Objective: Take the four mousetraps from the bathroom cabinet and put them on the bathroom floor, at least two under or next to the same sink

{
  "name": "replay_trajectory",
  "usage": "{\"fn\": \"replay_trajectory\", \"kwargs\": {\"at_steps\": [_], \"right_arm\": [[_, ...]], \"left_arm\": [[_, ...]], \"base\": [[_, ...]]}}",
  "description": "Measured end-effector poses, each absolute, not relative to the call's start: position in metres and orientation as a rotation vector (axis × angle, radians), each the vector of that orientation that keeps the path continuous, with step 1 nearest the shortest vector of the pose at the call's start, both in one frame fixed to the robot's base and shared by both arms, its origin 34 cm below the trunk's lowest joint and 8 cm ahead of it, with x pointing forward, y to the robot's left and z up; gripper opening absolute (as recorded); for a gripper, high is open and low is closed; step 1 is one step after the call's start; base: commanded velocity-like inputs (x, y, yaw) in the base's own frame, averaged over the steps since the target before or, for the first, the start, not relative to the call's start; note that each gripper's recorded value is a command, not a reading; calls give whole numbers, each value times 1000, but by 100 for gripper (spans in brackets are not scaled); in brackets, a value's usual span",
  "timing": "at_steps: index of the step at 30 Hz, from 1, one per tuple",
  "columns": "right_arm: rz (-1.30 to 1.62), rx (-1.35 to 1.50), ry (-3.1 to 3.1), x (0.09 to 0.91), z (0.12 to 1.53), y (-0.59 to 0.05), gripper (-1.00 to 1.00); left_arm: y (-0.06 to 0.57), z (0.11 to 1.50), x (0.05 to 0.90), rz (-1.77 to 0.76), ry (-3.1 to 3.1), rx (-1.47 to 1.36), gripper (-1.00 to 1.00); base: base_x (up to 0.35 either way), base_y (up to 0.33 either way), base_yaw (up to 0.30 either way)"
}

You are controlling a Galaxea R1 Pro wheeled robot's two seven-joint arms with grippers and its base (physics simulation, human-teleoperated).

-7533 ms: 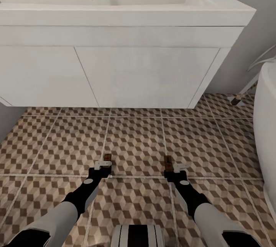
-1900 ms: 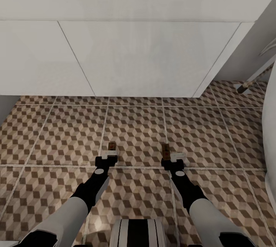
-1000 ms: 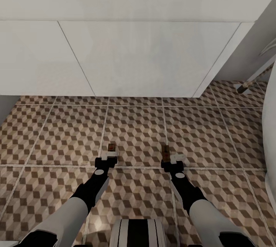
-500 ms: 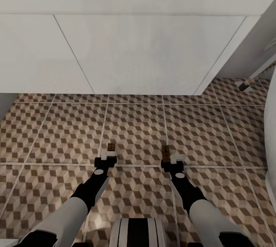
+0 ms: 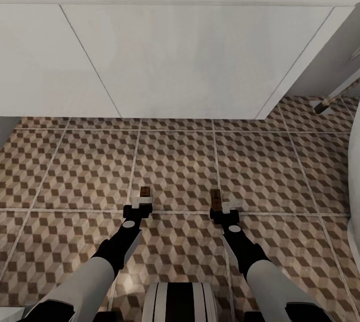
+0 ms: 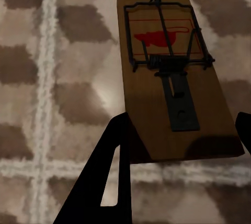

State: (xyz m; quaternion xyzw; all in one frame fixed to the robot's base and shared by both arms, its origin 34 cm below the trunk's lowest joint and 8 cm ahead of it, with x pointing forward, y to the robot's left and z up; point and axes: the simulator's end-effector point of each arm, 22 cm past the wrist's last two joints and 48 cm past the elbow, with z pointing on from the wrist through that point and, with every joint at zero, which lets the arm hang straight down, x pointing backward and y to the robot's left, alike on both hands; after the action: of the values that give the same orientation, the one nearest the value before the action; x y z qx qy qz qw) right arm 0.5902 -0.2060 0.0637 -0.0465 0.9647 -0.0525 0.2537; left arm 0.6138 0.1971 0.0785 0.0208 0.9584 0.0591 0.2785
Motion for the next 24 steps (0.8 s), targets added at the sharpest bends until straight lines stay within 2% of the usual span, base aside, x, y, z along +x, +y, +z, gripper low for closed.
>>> {"fn": "replay_trajectory", "kwargs": {"at_steps": [24], "right_arm": [[-148, -127, 2580, 627, 76, -207, -100]], "left_arm": [[188, 84, 626, 25, 2500, 99, -100]], "base": [[0, 0, 0]]}}
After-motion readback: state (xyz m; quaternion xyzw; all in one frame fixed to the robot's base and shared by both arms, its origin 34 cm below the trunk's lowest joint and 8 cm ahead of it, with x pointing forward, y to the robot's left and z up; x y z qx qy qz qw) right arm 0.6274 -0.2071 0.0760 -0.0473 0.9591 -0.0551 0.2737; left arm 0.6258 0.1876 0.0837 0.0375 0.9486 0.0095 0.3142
